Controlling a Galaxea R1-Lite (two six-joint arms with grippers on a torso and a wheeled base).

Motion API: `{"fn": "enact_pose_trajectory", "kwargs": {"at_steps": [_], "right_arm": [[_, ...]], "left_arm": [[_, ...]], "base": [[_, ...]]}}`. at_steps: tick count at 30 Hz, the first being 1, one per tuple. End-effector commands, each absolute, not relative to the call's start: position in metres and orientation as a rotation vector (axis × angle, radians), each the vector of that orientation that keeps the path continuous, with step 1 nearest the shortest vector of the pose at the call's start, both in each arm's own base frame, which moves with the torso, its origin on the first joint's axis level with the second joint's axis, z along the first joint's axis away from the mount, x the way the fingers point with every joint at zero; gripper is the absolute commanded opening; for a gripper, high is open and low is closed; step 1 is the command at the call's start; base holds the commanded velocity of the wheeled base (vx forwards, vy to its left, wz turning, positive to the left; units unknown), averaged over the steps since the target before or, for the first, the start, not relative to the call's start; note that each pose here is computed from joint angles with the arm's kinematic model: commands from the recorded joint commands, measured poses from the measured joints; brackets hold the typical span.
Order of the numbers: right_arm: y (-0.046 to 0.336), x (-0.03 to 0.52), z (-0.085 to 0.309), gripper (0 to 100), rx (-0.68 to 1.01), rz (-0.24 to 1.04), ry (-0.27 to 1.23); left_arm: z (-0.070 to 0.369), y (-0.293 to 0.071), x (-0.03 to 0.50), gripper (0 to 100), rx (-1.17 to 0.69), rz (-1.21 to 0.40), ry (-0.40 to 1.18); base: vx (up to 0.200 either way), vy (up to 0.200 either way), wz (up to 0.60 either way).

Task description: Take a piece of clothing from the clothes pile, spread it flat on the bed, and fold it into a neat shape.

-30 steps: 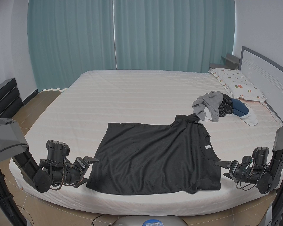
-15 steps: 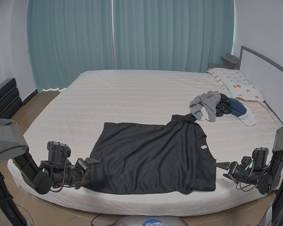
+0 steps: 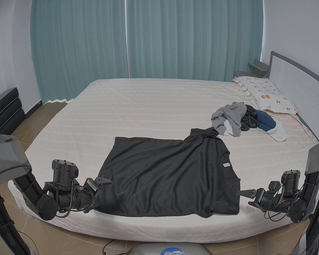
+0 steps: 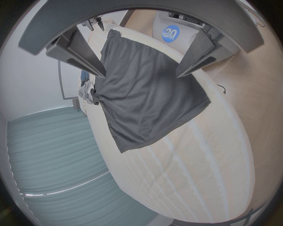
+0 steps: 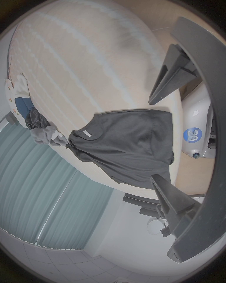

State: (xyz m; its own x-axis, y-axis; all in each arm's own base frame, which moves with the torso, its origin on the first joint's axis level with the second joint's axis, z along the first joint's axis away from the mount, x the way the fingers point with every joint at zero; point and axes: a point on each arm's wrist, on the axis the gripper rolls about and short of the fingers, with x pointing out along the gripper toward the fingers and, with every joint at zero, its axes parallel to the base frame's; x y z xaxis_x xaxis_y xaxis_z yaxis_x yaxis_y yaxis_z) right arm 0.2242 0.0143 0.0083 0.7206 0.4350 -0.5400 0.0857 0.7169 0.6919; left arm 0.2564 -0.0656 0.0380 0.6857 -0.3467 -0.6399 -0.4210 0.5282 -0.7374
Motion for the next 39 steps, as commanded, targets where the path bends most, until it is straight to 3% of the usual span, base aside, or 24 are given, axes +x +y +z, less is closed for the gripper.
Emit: {"fn": "enact_pose_trajectory", "kwargs": {"at_steps": [1, 16, 30, 31, 39], "right_arm": [[0.015, 0.224, 0.006, 100, 0.762, 0.213, 0.77], [0.018, 0.227, 0.0, 100, 0.757, 0.211, 0.789], [0.02, 0.229, -0.003, 100, 0.753, 0.214, 0.799], [0.02, 0.231, -0.004, 100, 0.753, 0.214, 0.797], [0.03, 0.249, -0.019, 100, 0.714, 0.179, 0.792]], "left_arm": [[0.035, -0.064, 0.257, 100, -1.039, 0.063, 0.859], [-0.012, -0.058, 0.287, 100, -0.871, 0.275, 0.831], [-0.024, -0.047, 0.321, 100, -0.831, 0.293, 0.771], [-0.023, -0.046, 0.322, 0, -0.83, 0.294, 0.765], [-0.009, -0.032, 0.317, 0, -0.864, 0.298, 0.71]], "base": [[0.0, 0.0, 0.0], [0.0, 0.0, 0.0], [0.0, 0.0, 0.0], [0.0, 0.0, 0.0], [0.0, 0.0, 0.0]]}}
